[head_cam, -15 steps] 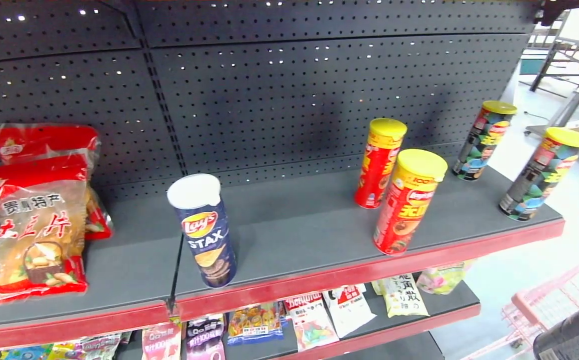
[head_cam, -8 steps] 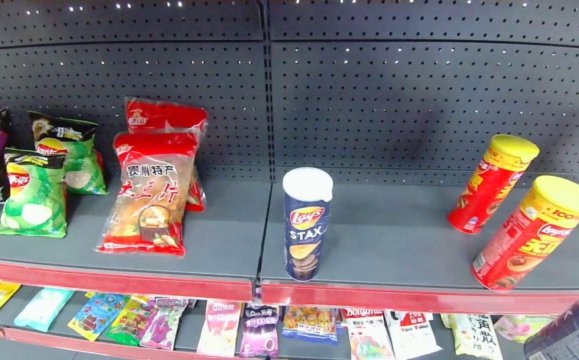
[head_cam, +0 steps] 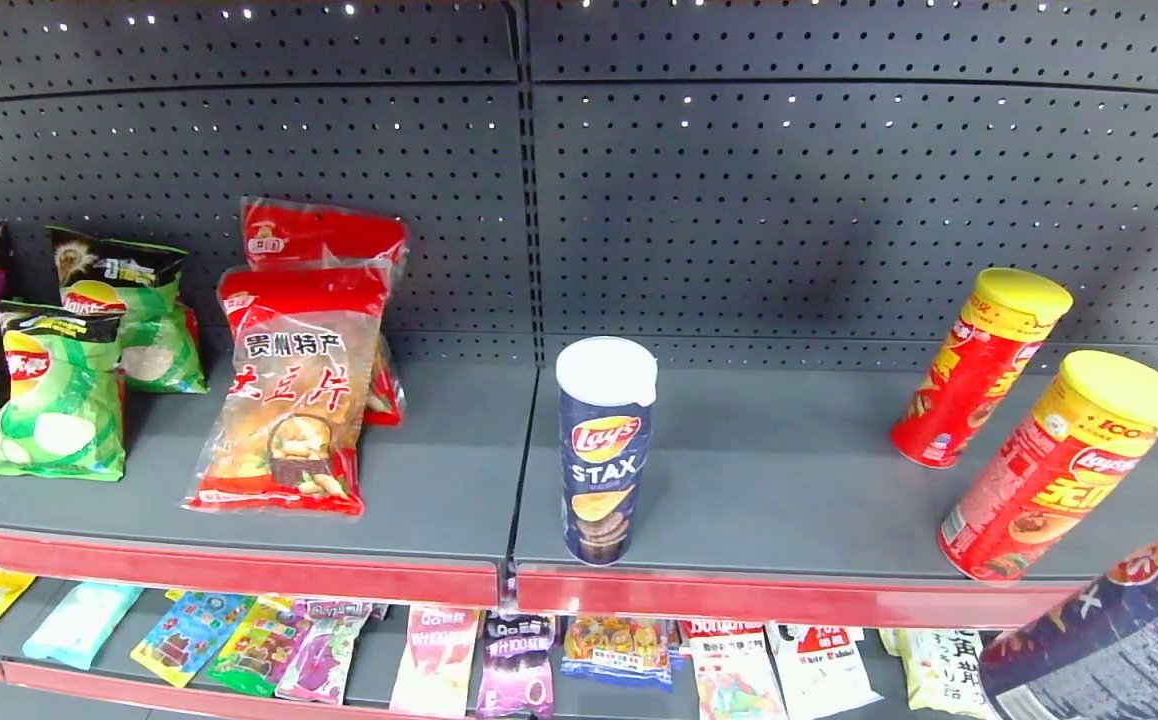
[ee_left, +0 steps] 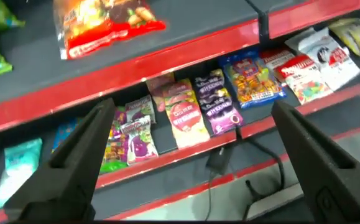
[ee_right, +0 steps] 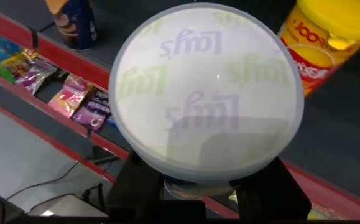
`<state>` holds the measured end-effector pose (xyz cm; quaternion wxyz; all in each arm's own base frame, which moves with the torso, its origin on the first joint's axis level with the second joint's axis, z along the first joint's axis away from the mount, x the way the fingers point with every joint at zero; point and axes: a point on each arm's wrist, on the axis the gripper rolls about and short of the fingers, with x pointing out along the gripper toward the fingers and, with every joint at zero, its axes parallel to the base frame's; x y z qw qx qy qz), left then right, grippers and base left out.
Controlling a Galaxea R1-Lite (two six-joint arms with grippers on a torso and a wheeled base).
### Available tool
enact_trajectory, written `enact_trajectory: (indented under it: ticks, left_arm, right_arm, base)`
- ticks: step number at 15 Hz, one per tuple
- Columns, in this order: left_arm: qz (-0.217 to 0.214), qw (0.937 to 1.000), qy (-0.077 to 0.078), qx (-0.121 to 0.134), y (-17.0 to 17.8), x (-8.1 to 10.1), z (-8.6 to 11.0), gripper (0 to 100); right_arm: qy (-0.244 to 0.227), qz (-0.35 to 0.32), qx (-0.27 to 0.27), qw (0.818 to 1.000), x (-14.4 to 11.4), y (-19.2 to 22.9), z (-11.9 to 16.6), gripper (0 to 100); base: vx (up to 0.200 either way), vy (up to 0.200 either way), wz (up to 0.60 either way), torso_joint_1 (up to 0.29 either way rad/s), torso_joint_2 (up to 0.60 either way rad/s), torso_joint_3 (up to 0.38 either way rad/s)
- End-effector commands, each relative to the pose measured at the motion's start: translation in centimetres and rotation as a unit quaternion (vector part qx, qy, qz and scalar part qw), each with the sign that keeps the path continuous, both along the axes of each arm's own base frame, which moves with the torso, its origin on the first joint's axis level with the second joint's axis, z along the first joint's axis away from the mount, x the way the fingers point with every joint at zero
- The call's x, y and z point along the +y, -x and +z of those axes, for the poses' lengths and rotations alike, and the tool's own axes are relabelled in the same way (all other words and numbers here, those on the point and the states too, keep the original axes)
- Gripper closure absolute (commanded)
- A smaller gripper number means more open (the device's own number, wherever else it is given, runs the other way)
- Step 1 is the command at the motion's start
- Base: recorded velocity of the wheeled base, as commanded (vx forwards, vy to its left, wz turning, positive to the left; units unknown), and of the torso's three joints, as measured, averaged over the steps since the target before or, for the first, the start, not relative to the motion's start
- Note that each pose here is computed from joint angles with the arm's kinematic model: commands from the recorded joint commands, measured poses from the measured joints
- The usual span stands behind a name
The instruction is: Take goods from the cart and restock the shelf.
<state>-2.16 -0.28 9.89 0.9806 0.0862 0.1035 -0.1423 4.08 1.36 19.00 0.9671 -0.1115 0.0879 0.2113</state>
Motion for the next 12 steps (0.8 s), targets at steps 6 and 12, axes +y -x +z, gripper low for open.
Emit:
enact_trajectory:
  ticks: [6,12]
  left_arm:
    - [0.017,0.996,0.05,-0.073,0.1,0.1,-0.3,0]
    - [0.022,0.9959,0.048,-0.074,-0.5,0.0,-1.8,0]
  right_arm:
    - [0.009,0.103,0.069,0.992,5.4,-10.2,5.7,100]
    - [0.006,0.136,0.059,0.989,10.7,-17.7,5.1,100]
  base:
    - [0.0,0.0,0.0,0.0,0.0,0.0]
    - [0.0,0.0,0.0,0.0,0.0,0.0]
